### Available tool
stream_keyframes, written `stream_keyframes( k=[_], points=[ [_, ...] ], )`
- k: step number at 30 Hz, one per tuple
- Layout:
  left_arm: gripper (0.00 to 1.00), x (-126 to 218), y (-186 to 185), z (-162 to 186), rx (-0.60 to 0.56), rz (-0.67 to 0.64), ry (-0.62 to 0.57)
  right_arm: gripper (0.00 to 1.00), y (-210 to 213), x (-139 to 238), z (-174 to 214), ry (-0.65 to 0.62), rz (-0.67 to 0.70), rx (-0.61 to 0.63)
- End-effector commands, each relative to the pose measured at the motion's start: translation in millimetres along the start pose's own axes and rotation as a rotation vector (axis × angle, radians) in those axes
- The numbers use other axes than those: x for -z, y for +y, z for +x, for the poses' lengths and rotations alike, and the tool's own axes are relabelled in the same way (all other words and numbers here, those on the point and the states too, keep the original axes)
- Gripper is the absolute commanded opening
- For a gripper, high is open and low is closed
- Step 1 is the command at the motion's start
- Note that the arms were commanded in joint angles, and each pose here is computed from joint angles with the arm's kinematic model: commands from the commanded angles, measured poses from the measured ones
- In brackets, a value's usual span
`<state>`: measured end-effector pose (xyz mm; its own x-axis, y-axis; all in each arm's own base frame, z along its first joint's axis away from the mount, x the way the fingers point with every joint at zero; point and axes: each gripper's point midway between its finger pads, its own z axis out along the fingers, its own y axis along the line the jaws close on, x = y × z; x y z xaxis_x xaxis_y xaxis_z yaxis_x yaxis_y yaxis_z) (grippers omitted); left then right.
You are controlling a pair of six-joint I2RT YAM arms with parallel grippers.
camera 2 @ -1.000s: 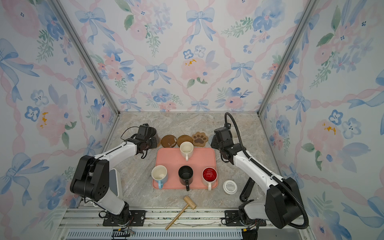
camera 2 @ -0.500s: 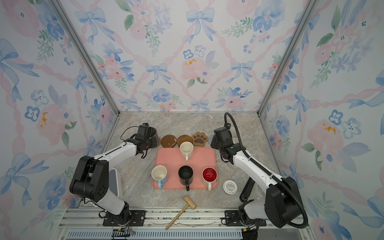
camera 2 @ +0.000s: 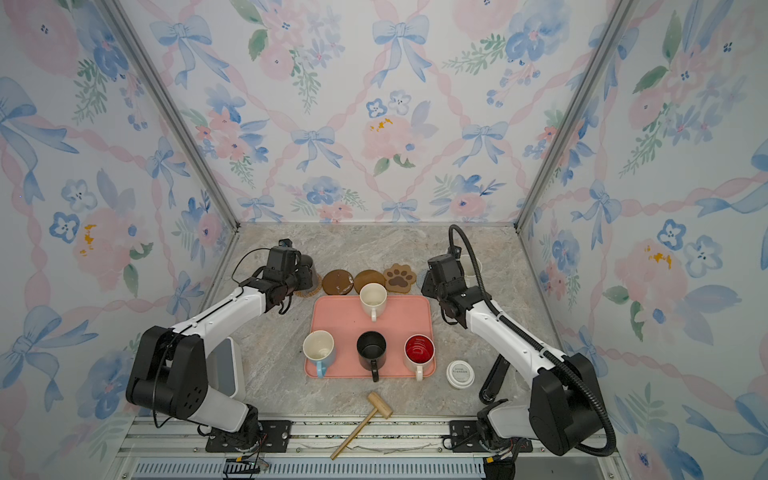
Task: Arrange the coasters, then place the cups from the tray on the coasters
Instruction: 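Lower the grey mug onto the rattan coaster and open the left gripper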
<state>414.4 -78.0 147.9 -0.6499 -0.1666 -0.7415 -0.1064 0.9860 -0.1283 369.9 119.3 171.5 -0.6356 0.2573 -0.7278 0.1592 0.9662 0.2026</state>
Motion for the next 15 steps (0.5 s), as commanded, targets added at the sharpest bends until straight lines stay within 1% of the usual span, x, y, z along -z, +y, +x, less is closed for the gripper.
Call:
stream_keyframes(
  k=[1, 4, 8, 12, 15],
  points=[
    [0.58, 19.9, 2.8, -9.6, 0.021, 0.01, -0.055, 0.61, 7.1, 3.5, -5.4, -0.002, -0.015, 0.011],
    [0.58, 39.0, -2.3, -16.2, 0.022, 0.035, -0.1, 0.61, 9.5, 2.9, -5.1, -0.001, -0.024, 0.009],
    [0.58, 66.5, -17.9, -19.3, -0.001, 0.068, -0.164, 0.61, 13.8, 1.9, -4.6, 0.004, -0.037, 0.011],
    [0.58, 88.5, -28.9, -10.8, 0.028, 0.1, -0.202, 0.62, 19.2, 2.3, -4.3, 0.006, -0.049, 0.017],
    [0.58, 100.0, -33.6, 0.7, 0.072, 0.129, -0.21, 0.63, 24.4, 3.4, -3.5, 0.006, -0.059, 0.026]
  ],
)
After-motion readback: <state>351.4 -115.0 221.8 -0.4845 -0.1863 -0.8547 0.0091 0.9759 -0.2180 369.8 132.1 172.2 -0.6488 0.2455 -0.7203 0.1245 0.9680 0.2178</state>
